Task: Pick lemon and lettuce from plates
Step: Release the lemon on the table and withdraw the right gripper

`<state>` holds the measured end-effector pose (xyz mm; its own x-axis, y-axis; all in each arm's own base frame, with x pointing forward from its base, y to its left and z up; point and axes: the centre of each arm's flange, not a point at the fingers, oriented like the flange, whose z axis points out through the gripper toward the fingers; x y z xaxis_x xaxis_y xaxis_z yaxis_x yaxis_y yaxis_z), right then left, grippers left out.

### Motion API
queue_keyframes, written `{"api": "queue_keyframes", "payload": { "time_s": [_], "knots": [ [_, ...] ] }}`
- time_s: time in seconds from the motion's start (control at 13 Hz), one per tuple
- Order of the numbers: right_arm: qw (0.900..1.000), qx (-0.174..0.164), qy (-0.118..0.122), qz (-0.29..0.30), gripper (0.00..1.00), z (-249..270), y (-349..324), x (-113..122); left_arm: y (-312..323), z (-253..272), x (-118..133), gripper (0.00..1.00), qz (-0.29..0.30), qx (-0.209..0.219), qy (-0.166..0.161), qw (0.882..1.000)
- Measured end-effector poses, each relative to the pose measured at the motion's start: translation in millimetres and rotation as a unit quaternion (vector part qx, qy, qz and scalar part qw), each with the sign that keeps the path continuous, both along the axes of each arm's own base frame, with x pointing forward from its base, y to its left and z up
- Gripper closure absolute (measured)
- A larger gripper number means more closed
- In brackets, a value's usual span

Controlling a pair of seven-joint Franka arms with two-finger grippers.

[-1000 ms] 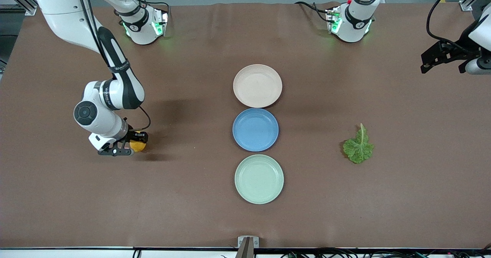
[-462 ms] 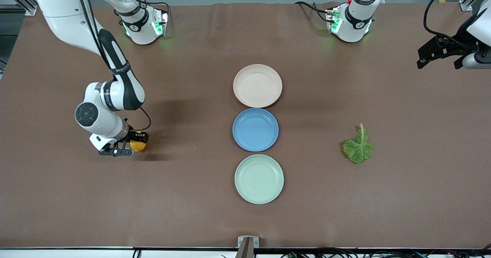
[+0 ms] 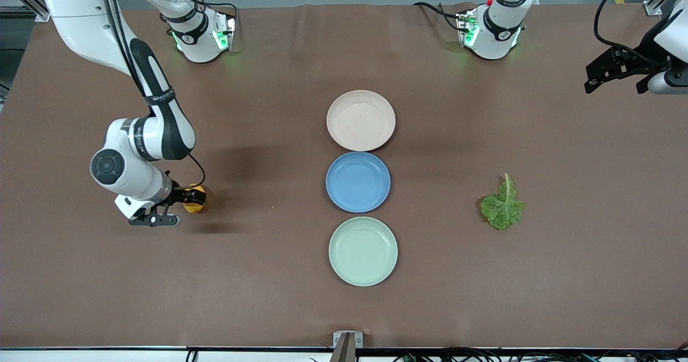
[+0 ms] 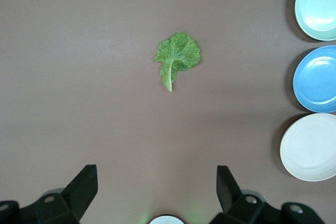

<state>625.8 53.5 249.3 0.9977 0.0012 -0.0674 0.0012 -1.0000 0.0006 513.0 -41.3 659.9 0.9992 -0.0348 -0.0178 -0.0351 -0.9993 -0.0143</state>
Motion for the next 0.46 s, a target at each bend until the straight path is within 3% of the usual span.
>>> {"api": "queue_keyframes", "payload": {
  "time_s": [0.23, 0.46],
  "knots": [
    [0.999, 0.005, 0.036, -0.015, 0.0, 78, -24, 29, -2, 0, 0, 0.0, -0.002, 0.0, 0.0, 1.0],
    [0.998, 0.011, 0.049, -0.029, 0.0, 141, -68, 36, -3, -1, 0, 0.0, -0.002, 0.0, 0.001, 1.0]
  ]
}}
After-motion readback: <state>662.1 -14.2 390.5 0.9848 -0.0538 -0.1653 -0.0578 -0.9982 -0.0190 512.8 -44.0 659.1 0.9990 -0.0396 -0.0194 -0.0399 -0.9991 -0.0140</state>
